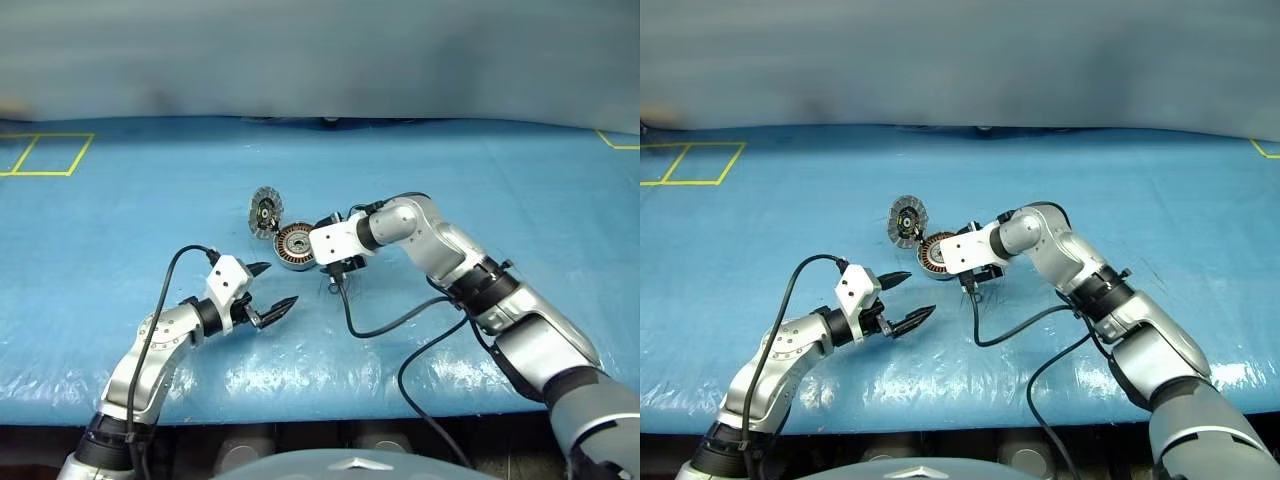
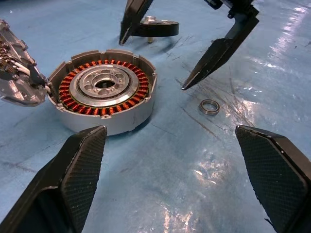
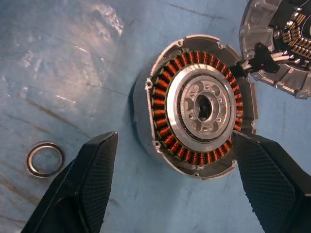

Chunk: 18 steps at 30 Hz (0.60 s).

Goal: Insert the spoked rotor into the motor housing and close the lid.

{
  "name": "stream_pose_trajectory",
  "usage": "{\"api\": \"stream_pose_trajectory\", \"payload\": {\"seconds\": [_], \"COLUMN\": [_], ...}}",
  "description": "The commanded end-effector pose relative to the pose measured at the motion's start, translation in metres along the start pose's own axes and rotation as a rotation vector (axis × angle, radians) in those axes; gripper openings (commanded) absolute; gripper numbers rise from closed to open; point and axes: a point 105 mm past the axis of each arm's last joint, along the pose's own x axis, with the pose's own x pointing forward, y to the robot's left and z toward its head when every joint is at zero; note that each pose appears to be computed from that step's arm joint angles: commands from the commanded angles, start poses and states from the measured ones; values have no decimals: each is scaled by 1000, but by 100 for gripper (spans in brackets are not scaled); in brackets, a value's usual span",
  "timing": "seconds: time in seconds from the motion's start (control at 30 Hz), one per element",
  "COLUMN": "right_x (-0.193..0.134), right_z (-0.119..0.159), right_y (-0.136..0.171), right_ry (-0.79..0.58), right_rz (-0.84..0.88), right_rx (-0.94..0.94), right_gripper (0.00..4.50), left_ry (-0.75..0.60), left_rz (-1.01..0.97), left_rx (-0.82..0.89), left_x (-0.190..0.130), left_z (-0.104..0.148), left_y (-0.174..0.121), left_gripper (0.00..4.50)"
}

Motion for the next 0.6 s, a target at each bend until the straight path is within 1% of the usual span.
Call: {"api": "stream_pose_trajectory", "payload": {"seconds": [0.03,0.1,0.17,0.3,0.6], "right_x": [2,6,8,12,24], "right_z": [1,-1,2,5,9], "right_y": [-10,-12,-13,-9,-5], "right_ry": [-7,4,-7,-10,-19], "right_rz": [-4,0,11,58,98], "right_rx": [-23,-27,-38,-68,-78], "right_gripper": [389,389,389,389,389], "left_ry": [-43,-37,-31,-27,-24], "left_rz": [16,17,21,34,48], "left_rx": [27,19,14,11,10], "left_x": [-3,-4,-6,-8,-9], "left_z": [12,9,7,6,4], "left_y": [-4,-7,-8,-8,-8], "left_gripper": [449,449,449,449,449]}}
